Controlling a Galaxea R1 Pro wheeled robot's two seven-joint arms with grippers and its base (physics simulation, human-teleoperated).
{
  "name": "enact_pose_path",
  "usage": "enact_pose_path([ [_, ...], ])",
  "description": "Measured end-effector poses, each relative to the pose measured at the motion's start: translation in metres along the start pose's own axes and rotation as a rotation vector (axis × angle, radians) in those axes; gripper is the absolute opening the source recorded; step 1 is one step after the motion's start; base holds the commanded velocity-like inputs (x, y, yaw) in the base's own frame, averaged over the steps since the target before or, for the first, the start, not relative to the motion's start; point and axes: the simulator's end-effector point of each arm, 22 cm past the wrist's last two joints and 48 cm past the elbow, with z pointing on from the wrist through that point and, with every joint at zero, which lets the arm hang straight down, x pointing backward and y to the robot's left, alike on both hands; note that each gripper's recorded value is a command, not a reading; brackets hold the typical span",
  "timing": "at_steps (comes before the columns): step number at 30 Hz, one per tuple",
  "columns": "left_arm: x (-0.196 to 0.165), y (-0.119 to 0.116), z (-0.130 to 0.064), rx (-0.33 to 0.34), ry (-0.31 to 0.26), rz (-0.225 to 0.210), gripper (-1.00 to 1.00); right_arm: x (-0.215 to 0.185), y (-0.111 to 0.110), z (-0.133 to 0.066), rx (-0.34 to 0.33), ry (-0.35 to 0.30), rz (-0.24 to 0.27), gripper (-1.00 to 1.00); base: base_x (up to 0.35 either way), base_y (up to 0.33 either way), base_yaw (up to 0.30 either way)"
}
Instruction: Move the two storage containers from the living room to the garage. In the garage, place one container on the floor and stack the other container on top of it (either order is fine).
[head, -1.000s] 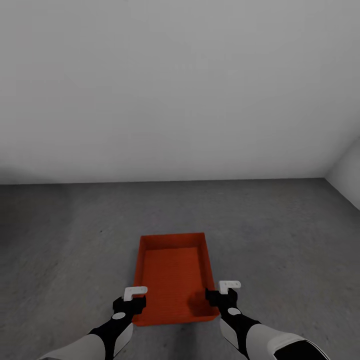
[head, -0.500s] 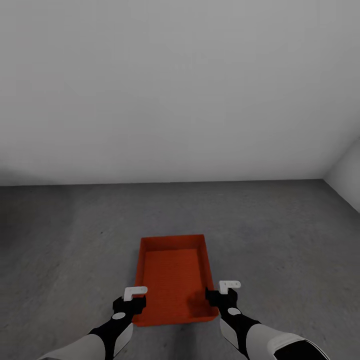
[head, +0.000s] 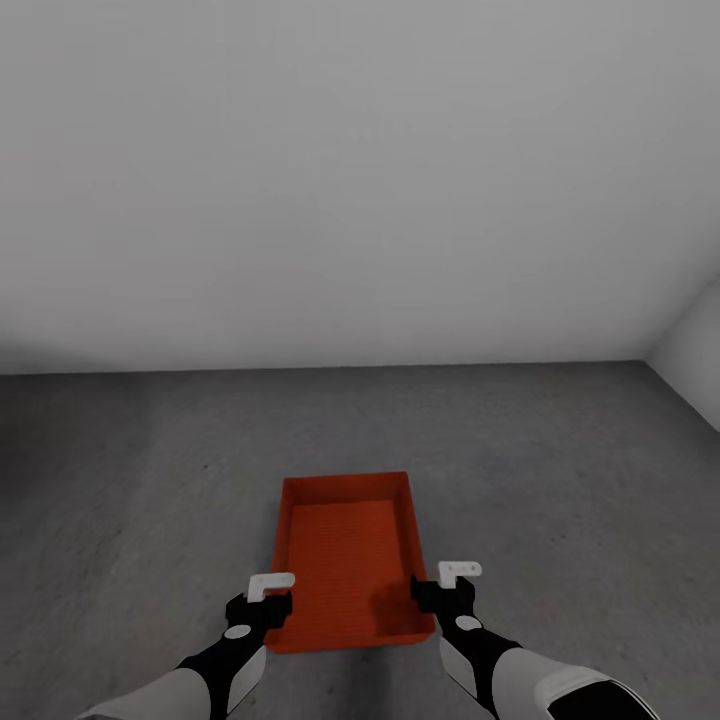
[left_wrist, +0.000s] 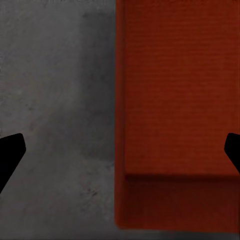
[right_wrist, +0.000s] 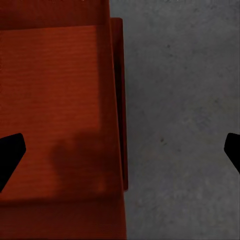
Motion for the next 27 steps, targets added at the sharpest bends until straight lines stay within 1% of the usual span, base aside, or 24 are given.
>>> enact_pose_path([
  [27,-0.015,0.003,-0.033,0.0,0.001,0.0,1.0,-0.019,0.0,-0.031,-0.001,-0.001,0.0,1.0,0.0,0.0,0.0],
])
